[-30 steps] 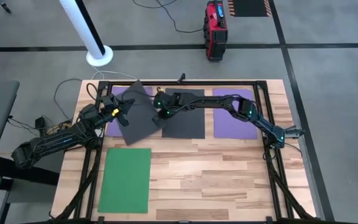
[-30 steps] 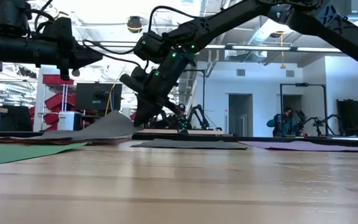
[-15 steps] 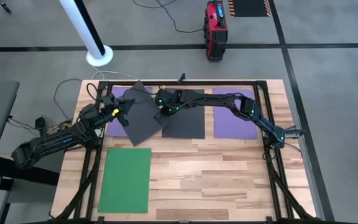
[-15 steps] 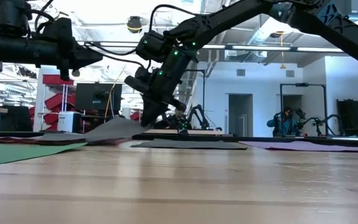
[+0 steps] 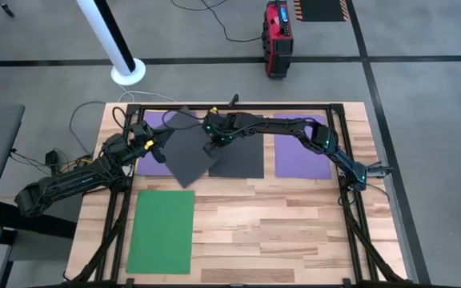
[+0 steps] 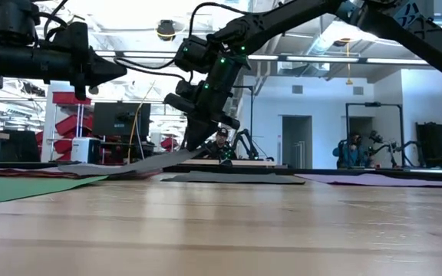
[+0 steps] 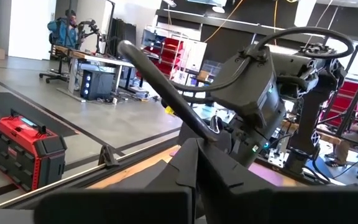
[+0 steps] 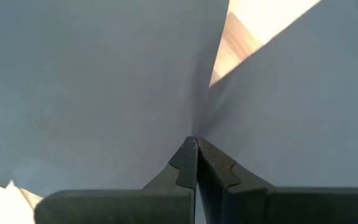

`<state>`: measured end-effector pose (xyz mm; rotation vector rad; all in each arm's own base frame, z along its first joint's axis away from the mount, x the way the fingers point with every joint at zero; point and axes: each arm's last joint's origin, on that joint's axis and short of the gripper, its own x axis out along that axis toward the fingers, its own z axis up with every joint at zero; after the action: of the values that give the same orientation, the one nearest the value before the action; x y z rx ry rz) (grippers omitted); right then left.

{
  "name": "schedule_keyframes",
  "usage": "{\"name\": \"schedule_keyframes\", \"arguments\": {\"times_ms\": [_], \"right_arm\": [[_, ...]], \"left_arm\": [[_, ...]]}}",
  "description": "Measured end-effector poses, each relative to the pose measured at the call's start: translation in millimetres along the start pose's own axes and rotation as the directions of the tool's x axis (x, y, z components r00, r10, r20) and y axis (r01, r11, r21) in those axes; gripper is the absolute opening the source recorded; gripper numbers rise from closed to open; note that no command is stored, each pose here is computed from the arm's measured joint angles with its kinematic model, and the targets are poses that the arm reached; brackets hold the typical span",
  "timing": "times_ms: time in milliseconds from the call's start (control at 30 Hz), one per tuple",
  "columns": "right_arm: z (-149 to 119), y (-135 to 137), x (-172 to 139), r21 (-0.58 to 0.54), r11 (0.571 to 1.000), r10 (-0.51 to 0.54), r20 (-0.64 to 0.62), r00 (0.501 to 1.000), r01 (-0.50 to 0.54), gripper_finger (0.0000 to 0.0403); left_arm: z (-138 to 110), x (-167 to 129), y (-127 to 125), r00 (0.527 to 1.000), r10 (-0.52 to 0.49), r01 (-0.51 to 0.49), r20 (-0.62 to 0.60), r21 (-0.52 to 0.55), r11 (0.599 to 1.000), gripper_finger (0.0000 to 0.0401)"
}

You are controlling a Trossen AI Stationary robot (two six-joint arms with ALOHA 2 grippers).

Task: Organize paper
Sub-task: Stack the left black paper on the other black paper

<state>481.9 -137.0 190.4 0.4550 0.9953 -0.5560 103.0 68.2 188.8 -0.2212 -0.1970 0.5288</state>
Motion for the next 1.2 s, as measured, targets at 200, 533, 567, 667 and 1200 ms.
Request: {"name": "schedule_keyframes", "arguments": {"times_ms": [200, 533, 567, 667, 1200], "right_arm": [[-3, -5, 0, -0.001, 1.0, -0.027, -0.04, 0.999, 0.027, 0.0], [-5, -11, 1, -0.001, 0.998, -0.069, -0.068, 0.995, 0.069, 0.0], [-5, -11, 1, -0.002, 0.998, -0.069, -0.067, 0.995, 0.069, 0.0], [-4, -11, -3, -0.022, 0.997, -0.072, -0.066, 0.995, 0.071, 0.0], [-3, -5, -18, -0.078, 0.994, -0.08, -0.035, 0.996, 0.077, 0.0]], "left_arm": [[-1, 0, 0, 1.0, 0.002, -0.002, -0.005, -0.001, 1.0, 0.0], [-1, 0, 0, 1.0, 0.005, -0.005, -0.01, -0.001, 1.0, 0.0], [-1, 0, 0, 1.0, 0.005, -0.005, -0.01, -0.001, 1.0, 0.0], [-1, 0, 0, 1.0, 0.006, -0.006, -0.009, -0.001, 1.0, 0.0], [-1, 0, 0, 1.0, 0.003, -0.004, -0.01, -0.003, 1.0, 0.0]]}}
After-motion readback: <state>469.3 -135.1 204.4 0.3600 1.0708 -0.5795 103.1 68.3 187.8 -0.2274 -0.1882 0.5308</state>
